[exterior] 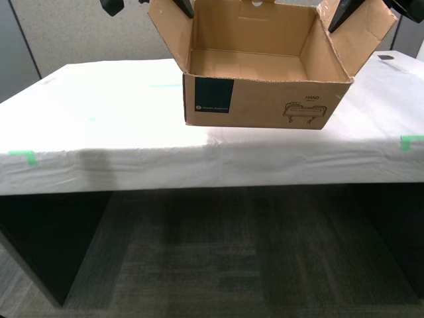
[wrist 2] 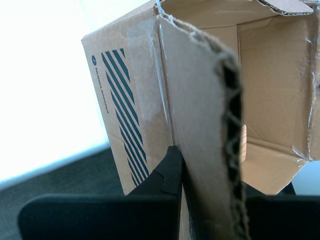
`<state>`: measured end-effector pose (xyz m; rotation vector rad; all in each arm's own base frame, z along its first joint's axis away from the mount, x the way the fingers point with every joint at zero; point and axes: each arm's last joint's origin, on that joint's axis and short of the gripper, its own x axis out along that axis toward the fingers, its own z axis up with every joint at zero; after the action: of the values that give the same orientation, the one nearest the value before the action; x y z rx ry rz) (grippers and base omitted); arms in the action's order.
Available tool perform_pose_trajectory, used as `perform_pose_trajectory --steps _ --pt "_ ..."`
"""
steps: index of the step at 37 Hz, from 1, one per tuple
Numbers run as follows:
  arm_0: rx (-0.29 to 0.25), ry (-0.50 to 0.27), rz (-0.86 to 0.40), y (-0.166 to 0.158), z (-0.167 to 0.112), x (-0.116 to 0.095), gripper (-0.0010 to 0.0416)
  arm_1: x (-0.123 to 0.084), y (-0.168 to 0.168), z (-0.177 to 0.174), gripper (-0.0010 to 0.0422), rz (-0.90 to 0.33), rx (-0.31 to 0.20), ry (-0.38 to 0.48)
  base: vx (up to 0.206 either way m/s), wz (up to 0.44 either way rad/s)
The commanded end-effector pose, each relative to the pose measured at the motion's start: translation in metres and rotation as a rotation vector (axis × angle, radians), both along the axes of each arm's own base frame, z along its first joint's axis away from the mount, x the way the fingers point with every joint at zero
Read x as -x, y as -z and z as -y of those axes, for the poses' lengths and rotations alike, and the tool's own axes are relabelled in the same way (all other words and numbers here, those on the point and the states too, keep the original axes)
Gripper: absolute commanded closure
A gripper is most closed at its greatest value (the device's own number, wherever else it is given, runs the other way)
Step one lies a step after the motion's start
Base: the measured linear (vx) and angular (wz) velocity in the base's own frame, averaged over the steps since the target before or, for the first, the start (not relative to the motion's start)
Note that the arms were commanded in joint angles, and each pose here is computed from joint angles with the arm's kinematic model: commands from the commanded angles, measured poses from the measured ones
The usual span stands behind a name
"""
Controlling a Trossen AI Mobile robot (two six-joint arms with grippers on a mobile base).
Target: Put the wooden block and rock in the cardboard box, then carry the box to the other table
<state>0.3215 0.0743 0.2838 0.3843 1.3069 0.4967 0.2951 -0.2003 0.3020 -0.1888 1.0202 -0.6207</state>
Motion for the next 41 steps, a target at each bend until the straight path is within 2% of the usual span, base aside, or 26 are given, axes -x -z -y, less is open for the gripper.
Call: perform_pose_trajectory --steps 1,14,18,23,30,35,41 --pt "-0.016 -0.002 -0.002 -0.001 -0.001 0.000 0.0406 0.000 -0.002 0.001 0.0413 0.012 0.017 0.021 0.160 -0.016" --pt "-0.015 -0.009 -0.008 -0.001 -0.003 0.001 0.0406 0.001 -0.002 0.000 0.0413 0.002 0.010 0.022 0.156 -0.012" --pt "-0.012 -0.019 -0.024 -0.001 -0.006 0.004 0.0406 0.006 -0.009 -0.003 0.0413 0.016 0.019 0.021 0.152 -0.015" --pt "-0.008 -0.043 -0.040 0.000 -0.012 0.007 0.0406 0.012 -0.010 -0.008 0.0413 -0.003 0.007 0.019 0.155 -0.016" --pt "-0.004 -0.085 -0.034 0.000 -0.022 0.010 0.0406 0.030 0.016 -0.019 0.0413 -0.063 -0.022 0.009 0.155 -0.006" --pt "-0.002 -0.097 -0.042 0.000 -0.025 0.012 0.0406 0.046 0.026 -0.031 0.0413 -0.046 0.006 -0.013 0.158 -0.003" --pt "-0.002 -0.100 -0.041 0.000 -0.025 0.012 0.0406 0.058 0.034 -0.042 0.0413 -0.054 0.002 -0.026 0.163 -0.006"
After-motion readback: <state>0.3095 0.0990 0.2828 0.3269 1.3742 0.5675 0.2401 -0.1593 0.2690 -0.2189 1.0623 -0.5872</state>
